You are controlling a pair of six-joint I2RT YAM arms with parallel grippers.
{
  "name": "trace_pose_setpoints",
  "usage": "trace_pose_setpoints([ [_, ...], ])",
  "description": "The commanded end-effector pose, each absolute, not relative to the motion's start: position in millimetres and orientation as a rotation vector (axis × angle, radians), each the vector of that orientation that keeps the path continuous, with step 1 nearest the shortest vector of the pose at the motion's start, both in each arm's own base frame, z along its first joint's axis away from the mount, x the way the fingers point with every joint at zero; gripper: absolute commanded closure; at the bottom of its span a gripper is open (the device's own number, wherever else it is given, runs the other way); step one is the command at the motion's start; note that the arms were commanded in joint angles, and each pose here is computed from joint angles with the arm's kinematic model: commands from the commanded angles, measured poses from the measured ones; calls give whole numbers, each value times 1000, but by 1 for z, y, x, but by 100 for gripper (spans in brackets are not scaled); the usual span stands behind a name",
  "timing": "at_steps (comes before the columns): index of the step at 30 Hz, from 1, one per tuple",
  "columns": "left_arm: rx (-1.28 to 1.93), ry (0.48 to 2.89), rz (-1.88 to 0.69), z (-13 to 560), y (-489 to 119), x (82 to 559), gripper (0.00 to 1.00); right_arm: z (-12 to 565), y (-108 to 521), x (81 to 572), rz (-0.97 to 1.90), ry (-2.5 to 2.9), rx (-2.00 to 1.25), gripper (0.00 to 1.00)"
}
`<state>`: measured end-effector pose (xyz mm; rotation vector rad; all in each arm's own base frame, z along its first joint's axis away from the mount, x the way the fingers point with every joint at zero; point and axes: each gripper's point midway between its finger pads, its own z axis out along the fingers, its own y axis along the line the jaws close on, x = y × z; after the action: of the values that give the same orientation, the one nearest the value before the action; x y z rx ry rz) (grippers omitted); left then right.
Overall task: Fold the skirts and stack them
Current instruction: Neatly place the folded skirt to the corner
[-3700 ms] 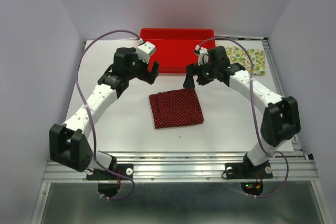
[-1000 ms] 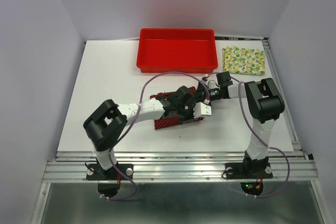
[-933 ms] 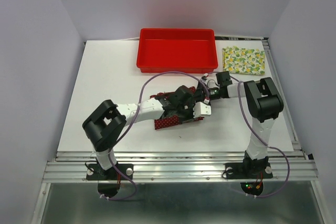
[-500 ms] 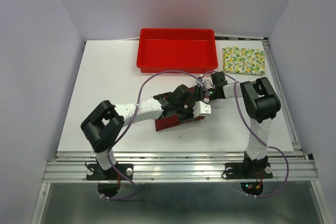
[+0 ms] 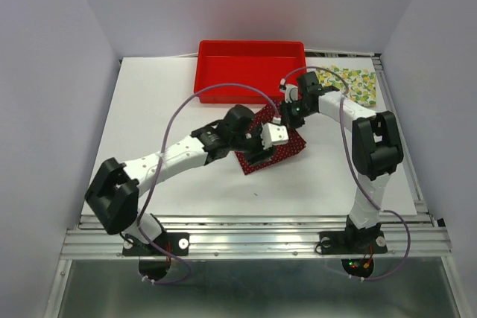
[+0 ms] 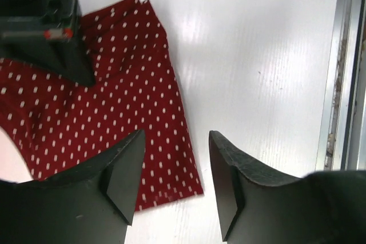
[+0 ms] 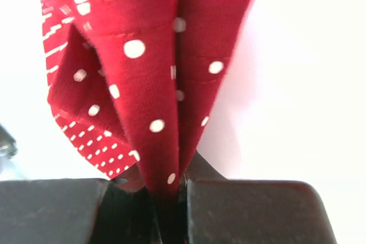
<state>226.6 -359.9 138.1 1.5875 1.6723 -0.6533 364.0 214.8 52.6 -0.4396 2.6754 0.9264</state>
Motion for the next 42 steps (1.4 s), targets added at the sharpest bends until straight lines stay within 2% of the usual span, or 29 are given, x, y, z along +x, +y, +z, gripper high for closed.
trace_pose_setpoints([
  [1,1430,1691,-724,192,-330,237,39,116,184,386,622,2577,-636,99],
  [13,1358,1732,-586,195,-281,233,36,181,148,411,287,2464,-907,99],
  [16,1348,1743,-590,194,-279,232,36,221,155,427,284,2392,-890,99],
  [17,1349,1740,-592,194,-280,231,36,211,154,423,294,2439,-887,99],
  [21,1350,1743,-633,194,-283,227,36,263,159,438,288,2348,-827,99],
  [23,1353,1743,-647,193,-285,226,36,270,157,442,266,2328,-815,99],
  [31,1373,1747,-660,187,-290,228,36,323,144,491,40,2075,-794,99],
  [36,1371,1754,-669,187,-295,232,36,334,129,533,-26,1987,-687,99],
  [42,1373,1769,-669,184,-296,233,36,321,105,561,-61,1986,-623,99],
])
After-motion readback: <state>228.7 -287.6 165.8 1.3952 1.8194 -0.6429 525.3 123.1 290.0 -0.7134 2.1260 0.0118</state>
